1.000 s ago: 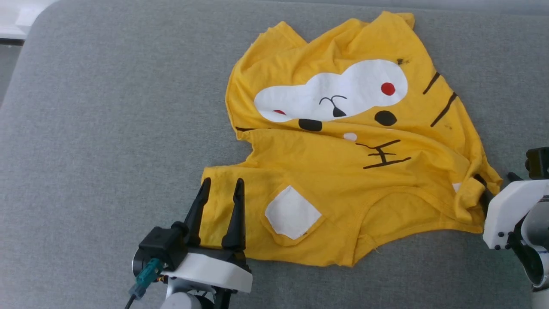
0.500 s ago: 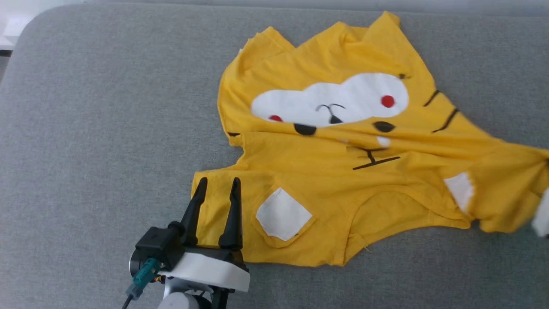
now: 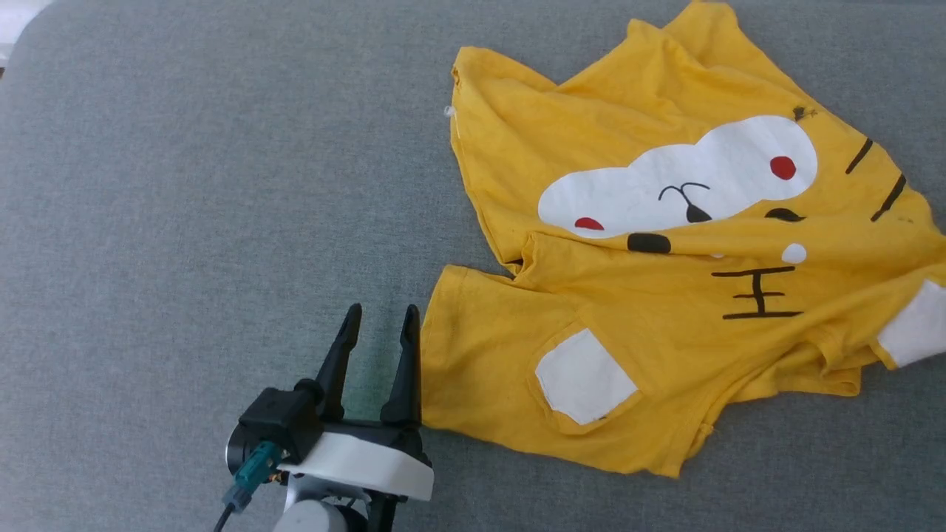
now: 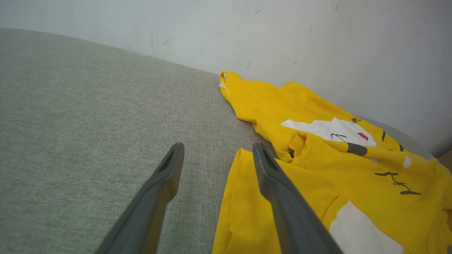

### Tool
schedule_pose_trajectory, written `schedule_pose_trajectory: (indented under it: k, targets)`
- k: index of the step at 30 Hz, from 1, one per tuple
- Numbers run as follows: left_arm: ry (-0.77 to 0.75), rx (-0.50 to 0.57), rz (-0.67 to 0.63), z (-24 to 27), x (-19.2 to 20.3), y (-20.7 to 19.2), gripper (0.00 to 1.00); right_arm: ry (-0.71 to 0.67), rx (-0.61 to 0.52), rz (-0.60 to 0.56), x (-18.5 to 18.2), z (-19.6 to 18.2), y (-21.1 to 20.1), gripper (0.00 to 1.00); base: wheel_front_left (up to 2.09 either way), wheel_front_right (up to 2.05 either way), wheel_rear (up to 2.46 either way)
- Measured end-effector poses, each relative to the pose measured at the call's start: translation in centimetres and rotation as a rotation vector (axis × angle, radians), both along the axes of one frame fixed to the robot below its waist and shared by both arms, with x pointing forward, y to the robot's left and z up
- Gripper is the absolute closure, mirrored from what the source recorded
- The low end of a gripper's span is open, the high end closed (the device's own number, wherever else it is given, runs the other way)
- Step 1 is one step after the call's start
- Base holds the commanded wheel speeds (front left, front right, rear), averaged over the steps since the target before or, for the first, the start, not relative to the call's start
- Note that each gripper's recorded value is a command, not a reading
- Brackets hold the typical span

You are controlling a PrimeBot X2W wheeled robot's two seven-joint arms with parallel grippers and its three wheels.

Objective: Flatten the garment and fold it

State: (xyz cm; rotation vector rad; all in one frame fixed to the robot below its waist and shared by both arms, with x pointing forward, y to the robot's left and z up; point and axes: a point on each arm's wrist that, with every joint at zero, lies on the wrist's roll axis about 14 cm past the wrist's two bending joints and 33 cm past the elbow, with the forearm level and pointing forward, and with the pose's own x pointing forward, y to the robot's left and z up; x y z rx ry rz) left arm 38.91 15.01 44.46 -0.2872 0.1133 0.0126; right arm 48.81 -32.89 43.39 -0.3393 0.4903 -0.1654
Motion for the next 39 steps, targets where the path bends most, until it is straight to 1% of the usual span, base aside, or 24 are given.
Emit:
schedule_pose_trajectory:
  k: [3, 7, 9, 12, 16, 18, 21, 23, 28, 33, 39]
  targets:
    - [-0.014, 0.002, -0.002, 0.4, 0.2, 0.0, 0.0, -0.077, 0.065, 0.021, 0.6, 0.5, 2.0, 0.0, 0.0, 0.0, 0.0]
    - [-0.032, 0.003, -0.005, 1.0, 0.2, 0.0, 0.0, -0.245, 0.179, 0.062, 1.0, 3.6, 5.4, 0.0, 0.0, 0.0, 0.0]
    - [-0.043, 0.005, -0.007, 1.4, 0.1, 0.0, 0.0, -0.319, 0.231, 0.082, 0.4, 5.2, 7.1, 0.0, 0.0, 0.0, 0.0]
    - [-0.056, 0.008, -0.013, 1.9, -0.1, -0.1, 0.0, -0.372, 0.287, 0.091, -1.8, 6.2, 9.1, 0.0, 0.0, 0.0, 0.0]
    - [-0.053, 0.01, -0.022, 1.9, -1.0, -0.2, 0.0, -0.389, 0.346, 0.09, -5.3, 6.3, 10.4, 0.0, 0.0, 0.0, 0.0]
    - [-0.043, 0.011, -0.027, 1.7, -1.5, -0.3, 0.0, -0.382, 0.365, 0.081, -6.9, 5.9, 10.3, 0.0, 0.0, 0.0, 0.0]
    - [-0.022, 0.018, -0.031, 1.2, -2.2, -0.2, 0.0, -0.364, 0.445, 0.043, -9.1, 4.7, 9.8, 0.0, 0.0, 0.0, 0.0]
    - [-0.002, 0.027, -0.042, 0.8, -2.4, -0.3, 0.0, -0.356, 0.461, 0.038, -10.1, 4.4, 9.9, 0.0, 0.0, 0.0, 0.0]
    - [0.059, 0.079, -0.094, 0.3, -2.5, -0.8, 0.0, -0.378, 0.463, 0.049, -10.4, 5.0, 10.1, 0.0, 0.0, 0.0, 0.0]
    - [0.248, 0.118, -0.173, -2.2, -3.7, -1.7, 0.0, -0.39, 0.468, 0.064, -10.4, 5.5, 10.6, 0.0, 0.0, 0.0, 0.0]
    - [0.43, 0.17, -0.252, -4.9, -5.4, -2.1, 0.0, -0.362, 0.493, 0.075, -10.4, 4.8, 11.3, 0.0, 0.0, 0.0, 0.0]
